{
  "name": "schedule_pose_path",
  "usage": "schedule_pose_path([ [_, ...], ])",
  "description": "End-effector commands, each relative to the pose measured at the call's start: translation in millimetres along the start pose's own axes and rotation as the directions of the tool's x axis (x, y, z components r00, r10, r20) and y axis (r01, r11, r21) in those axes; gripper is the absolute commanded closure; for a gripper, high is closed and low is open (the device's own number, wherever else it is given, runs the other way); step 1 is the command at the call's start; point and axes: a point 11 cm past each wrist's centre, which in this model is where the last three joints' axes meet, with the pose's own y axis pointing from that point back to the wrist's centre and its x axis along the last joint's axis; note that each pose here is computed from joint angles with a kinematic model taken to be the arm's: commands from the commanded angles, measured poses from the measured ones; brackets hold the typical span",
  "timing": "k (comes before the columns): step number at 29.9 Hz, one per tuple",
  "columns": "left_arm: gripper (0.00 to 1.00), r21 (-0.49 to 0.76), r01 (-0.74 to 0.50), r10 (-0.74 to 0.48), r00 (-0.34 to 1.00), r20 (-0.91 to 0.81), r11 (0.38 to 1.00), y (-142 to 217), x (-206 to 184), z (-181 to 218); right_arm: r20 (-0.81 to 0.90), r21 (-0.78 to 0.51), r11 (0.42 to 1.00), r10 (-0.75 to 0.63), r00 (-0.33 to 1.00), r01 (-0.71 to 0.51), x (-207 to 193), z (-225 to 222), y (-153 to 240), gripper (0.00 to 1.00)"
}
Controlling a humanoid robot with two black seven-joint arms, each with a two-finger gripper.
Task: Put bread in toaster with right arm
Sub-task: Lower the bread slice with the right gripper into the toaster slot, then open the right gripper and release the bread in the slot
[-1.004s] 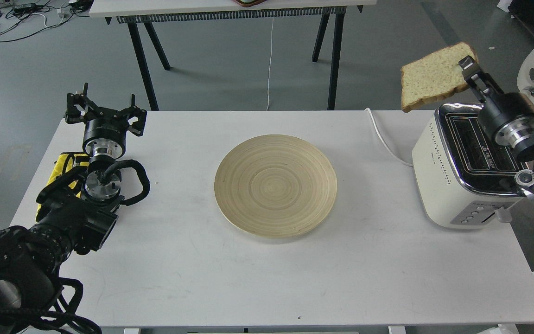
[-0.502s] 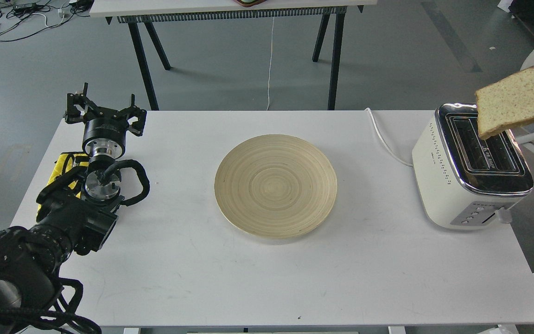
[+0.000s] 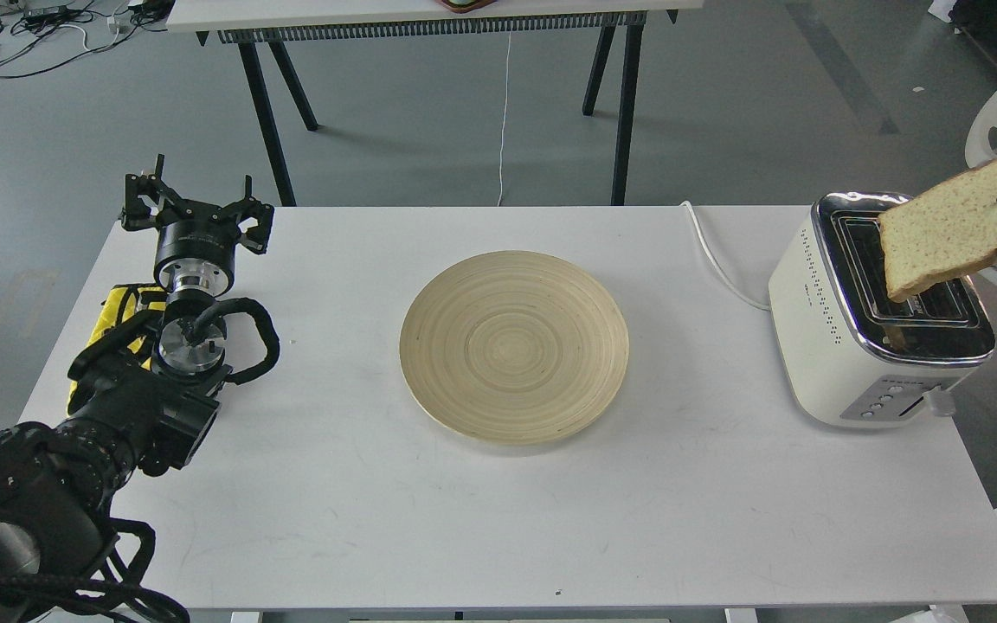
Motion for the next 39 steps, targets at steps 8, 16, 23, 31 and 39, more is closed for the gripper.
schedule_pose_path([
  [8,0.00,0.000,0.000,0.000,1.000,0.000,1.000,0,0,0,-0.008,-0.002,1.000,-0.024,1.000,0.024,-14,2,-5,0.97],
  [16,0.00,0.000,0.000,0.000,1.000,0.000,1.000,0,0,0,-0.018,-0.001,0.999,-0.042,0.999,0.042,-35,2,-18,0.97],
  [23,0.00,0.000,0.000,0.000,1.000,0.000,1.000,0,0,0,-0.003,0.009,0.998,-0.058,0.998,0.058,-57,-5,-32,0.92],
  [31,0.00,0.000,0.000,0.000,1.000,0.000,1.000,0,0,0,0.018,0.044,0.992,-0.118,0.993,0.117,-86,-21,-35,0.26],
  [39,0.00,0.000,0.000,0.000,1.000,0.000,1.000,0,0,0,0.084,0.095,0.995,-0.030,0.996,0.022,-51,-49,-47,0.01],
])
